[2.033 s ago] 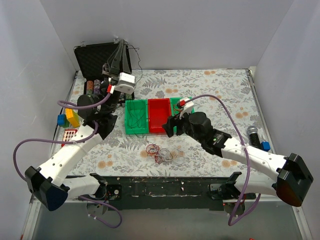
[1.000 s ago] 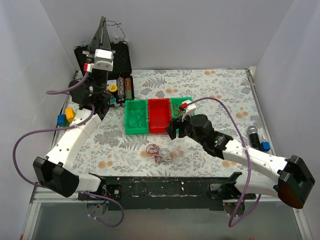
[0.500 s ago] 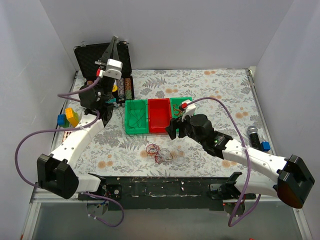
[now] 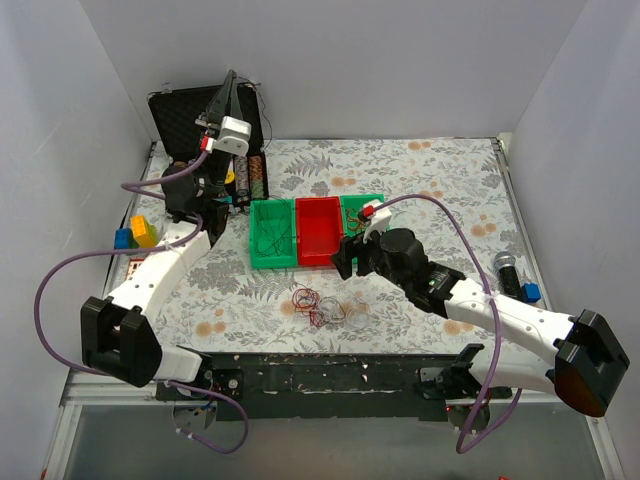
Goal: Untangle the cables
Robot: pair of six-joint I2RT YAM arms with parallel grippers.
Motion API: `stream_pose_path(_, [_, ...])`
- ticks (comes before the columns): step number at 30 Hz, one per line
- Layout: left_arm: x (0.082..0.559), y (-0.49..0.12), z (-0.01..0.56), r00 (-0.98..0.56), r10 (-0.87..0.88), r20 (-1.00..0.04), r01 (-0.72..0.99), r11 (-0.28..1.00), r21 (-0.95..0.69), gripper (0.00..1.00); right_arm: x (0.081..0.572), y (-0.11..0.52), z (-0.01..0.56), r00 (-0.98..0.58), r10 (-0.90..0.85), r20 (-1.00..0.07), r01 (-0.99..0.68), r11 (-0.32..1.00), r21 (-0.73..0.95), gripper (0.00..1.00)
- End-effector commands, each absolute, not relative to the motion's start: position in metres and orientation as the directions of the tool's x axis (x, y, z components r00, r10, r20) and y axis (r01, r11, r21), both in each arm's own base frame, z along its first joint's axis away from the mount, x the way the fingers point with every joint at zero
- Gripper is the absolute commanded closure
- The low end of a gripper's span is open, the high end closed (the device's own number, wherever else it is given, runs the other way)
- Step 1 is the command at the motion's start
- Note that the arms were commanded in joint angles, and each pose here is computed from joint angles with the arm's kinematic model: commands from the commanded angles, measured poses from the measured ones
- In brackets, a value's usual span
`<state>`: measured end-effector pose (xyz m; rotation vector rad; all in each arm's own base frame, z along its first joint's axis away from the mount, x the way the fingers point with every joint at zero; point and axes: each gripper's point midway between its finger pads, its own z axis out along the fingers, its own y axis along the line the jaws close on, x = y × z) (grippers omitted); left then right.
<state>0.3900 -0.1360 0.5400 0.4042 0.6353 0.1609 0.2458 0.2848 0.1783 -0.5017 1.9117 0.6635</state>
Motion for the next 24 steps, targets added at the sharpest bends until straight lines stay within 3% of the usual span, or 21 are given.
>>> stream_pose_path(1, [0.386, -0.134, 0.552, 0.821, 0.31, -0.479, -0.078, 0.892, 0.445, 1.0, 0.249, 0.286, 0.189, -0.39, -0.016, -0.921, -0.604, 0.759, 0.243, 0.19])
stream_pose_path(5, [0.391, -0.139, 0.513, 0.796, 0.38, -0.471, -0.09, 0.844, 0.528, 1.0, 0.249, 0.286, 0.188, -0.391, -0.018, -0.92, -0.604, 0.76, 0.242, 0.19])
stream_pose_path(11, [0.4, -0.152, 0.443, 0.706, 0.374, -0.601, 0.071, 0.807, 0.586, 1.0, 0.249, 0.28, 0.186, -0.393, -0.027, -0.919, -0.591, 0.773, 0.23, 0.2])
stream_pose_path(17, [0.41, -0.165, 0.392, 0.549, 0.279, -0.788, 0.295, 0.817, 0.496, 1.0, 0.247, 0.27, 0.176, -0.412, -0.042, -0.91, -0.564, 0.796, 0.219, 0.19])
stream_pose_path(24, [0.412, -0.178, 0.337, 0.367, 0.293, -0.883, 0.46, 0.768, 0.446, 1.0, 0.245, 0.258, 0.163, -0.445, -0.06, -0.894, -0.526, 0.825, 0.207, 0.2])
